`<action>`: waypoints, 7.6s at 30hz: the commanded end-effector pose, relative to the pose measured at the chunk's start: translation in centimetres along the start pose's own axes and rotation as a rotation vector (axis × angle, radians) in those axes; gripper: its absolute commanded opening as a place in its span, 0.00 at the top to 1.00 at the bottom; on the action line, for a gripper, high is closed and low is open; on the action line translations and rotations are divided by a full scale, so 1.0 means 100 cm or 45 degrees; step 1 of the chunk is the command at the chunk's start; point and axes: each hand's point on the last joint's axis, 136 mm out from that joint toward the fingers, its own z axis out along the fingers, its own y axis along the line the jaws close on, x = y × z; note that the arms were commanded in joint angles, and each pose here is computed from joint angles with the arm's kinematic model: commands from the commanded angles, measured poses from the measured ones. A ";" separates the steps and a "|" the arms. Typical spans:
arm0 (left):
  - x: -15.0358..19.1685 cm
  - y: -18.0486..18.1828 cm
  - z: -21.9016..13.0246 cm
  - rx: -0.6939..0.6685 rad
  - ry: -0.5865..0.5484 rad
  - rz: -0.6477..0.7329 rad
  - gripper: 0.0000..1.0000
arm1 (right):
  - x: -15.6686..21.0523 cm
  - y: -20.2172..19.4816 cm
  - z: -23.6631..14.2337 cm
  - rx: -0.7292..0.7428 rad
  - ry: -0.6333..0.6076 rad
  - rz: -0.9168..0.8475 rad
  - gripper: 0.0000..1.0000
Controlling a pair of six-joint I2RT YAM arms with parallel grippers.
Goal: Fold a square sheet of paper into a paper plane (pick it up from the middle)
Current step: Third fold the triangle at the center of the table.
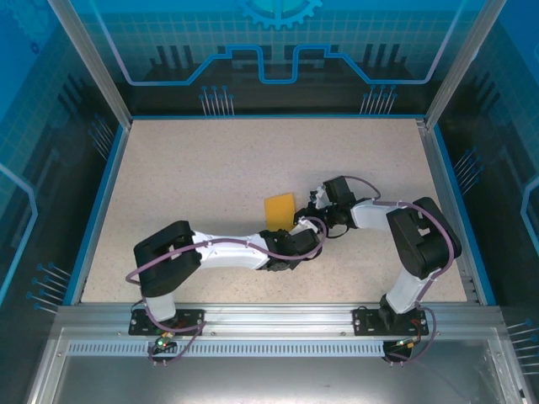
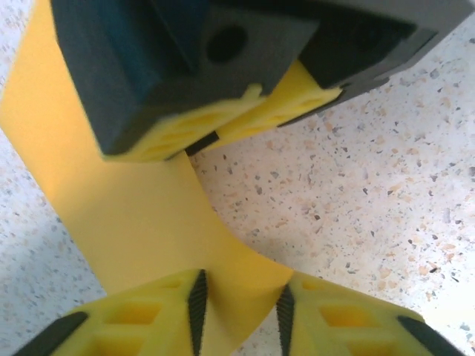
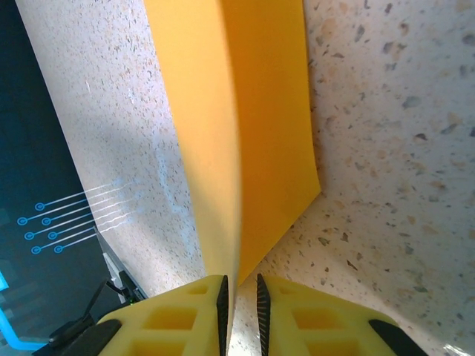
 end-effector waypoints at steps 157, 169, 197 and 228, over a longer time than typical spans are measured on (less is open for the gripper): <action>0.042 0.080 0.051 0.496 0.287 -0.590 1.00 | -0.052 0.008 0.024 0.344 0.059 -0.214 0.88; 0.042 0.081 0.049 0.497 0.280 -0.599 1.00 | -0.033 0.024 -0.004 0.227 -0.079 -0.208 0.89; 0.038 0.080 0.050 0.506 0.276 -0.594 1.00 | 0.030 0.017 0.057 0.084 -0.028 -0.090 0.99; 0.040 0.081 0.052 0.495 0.295 -0.572 1.00 | -0.006 0.008 0.039 0.036 -0.077 -0.061 0.95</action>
